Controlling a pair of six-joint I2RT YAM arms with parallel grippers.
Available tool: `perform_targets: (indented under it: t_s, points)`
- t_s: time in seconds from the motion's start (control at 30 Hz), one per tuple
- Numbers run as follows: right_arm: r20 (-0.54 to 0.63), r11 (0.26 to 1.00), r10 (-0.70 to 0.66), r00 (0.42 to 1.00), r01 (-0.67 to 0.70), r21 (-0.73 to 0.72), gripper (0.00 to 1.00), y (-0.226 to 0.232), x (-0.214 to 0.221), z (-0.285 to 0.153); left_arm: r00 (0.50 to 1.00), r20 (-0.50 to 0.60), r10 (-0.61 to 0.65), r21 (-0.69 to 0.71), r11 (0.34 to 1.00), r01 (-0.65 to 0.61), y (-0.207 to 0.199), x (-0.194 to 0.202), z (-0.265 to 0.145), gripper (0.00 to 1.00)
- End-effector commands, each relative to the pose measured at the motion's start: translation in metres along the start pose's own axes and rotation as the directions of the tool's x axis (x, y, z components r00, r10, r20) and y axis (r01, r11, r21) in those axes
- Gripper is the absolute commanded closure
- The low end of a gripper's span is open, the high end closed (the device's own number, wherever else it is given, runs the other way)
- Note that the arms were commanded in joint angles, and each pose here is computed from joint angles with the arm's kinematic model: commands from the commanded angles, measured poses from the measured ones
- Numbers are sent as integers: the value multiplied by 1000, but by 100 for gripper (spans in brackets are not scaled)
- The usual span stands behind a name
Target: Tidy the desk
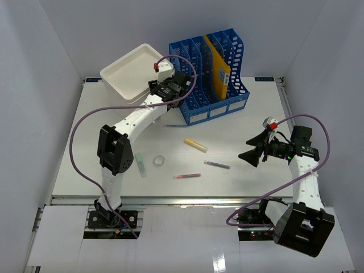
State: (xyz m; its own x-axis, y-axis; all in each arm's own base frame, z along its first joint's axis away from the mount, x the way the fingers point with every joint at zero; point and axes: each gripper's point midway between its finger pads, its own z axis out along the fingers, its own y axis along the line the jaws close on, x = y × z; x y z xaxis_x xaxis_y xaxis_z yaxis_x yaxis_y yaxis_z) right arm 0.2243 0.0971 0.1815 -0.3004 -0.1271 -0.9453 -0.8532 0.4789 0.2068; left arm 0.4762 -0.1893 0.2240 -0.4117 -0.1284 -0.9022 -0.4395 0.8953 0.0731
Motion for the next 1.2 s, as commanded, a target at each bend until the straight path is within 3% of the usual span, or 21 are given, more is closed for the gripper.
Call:
perform_targets:
  t_s: [0.0,0.43,0.73,0.93,1.17]
  points:
    - [17,1000,-16,1000,16,-11,10,2,-2,0,999,45,-21,-28,999,22,4,-27,5,34]
    - [17,1000,-15,1000,15,-7,10,1,-1,-1,999,40,6,-58,998,-4,4,-24,23,61]
    - [22,1000,-17,1000,17,-5,10,1,-2,-1,999,32,4,-51,999,-3,11,-26,22,100]
    - [25,1000,-18,1000,18,-3,10,2,-4,-2,1000,-11,-11,32,999,12,2,-12,4,100]
    - [31,1000,-24,999,24,-1,10,3,-4,-3,998,-49,-47,144,988,54,-18,16,-49,100]
